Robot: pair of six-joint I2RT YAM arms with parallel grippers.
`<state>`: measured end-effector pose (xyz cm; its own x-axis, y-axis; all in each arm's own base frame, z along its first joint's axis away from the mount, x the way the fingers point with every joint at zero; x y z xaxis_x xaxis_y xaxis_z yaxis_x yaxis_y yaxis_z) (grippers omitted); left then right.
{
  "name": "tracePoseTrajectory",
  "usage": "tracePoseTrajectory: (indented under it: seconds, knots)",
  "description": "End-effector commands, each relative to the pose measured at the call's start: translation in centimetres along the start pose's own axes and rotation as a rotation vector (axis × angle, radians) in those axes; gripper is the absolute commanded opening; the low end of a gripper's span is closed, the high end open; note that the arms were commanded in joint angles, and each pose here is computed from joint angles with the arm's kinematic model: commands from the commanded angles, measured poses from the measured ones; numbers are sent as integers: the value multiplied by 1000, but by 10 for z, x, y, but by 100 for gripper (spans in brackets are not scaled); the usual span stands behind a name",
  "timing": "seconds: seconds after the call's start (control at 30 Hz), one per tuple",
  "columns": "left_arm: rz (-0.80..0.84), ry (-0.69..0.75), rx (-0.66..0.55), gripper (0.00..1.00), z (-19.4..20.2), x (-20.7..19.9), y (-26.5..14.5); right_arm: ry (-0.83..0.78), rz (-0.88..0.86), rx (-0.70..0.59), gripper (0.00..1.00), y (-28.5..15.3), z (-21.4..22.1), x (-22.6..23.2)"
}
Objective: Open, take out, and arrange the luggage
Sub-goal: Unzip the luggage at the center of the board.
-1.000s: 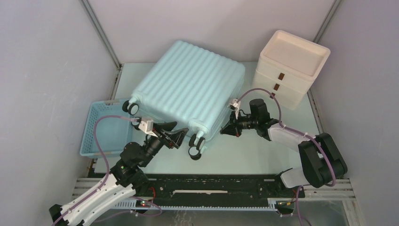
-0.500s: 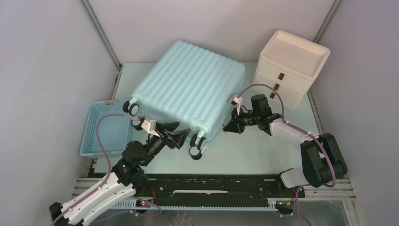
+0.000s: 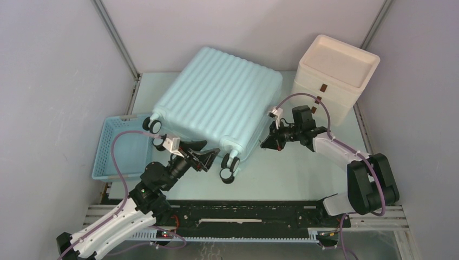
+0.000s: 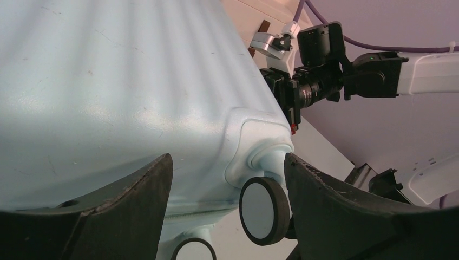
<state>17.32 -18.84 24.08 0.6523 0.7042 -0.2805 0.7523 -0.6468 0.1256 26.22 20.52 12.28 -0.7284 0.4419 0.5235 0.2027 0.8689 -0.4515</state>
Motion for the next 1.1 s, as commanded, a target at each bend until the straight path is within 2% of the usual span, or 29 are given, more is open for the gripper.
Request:
tracePoseTrajectory:
  seconds: [0.0, 0.27, 0.37, 0.6, 0.77, 1.07]
  knots:
    - [43, -26, -4, 80, 4, -7, 2, -64, 123, -58, 0, -15, -27, -26]
    - [59, -55, 32, 82, 10, -12, 4, -78, 101, -57, 0, -15, -27, -25]
    - [36, -48, 72, 89, 16, -10, 3, -94, 147, -62, 0, -17, -29, -32]
    - [-8, -32, 161, 91, 24, -8, 0, -127, 299, -84, 0, -25, -42, -56]
    - [-4, -30, 235, 96, 27, -15, -4, -138, 349, -100, 0, -29, -51, -62]
    - [14, -61, 189, 100, 7, -29, -9, -139, 343, -112, 0, -29, -54, -60]
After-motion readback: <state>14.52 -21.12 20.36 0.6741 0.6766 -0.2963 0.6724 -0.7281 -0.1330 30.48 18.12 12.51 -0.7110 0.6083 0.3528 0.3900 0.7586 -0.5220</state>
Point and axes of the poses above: each gripper's point midway between its finger pads, its own y axis out along the fingers, its own x axis along the line the jaws close on, z = x × y, the point moved 2 cm from there along -y, back along the fingers, and after that the axes turned 10 degrees about y, right-handed, at the moved point
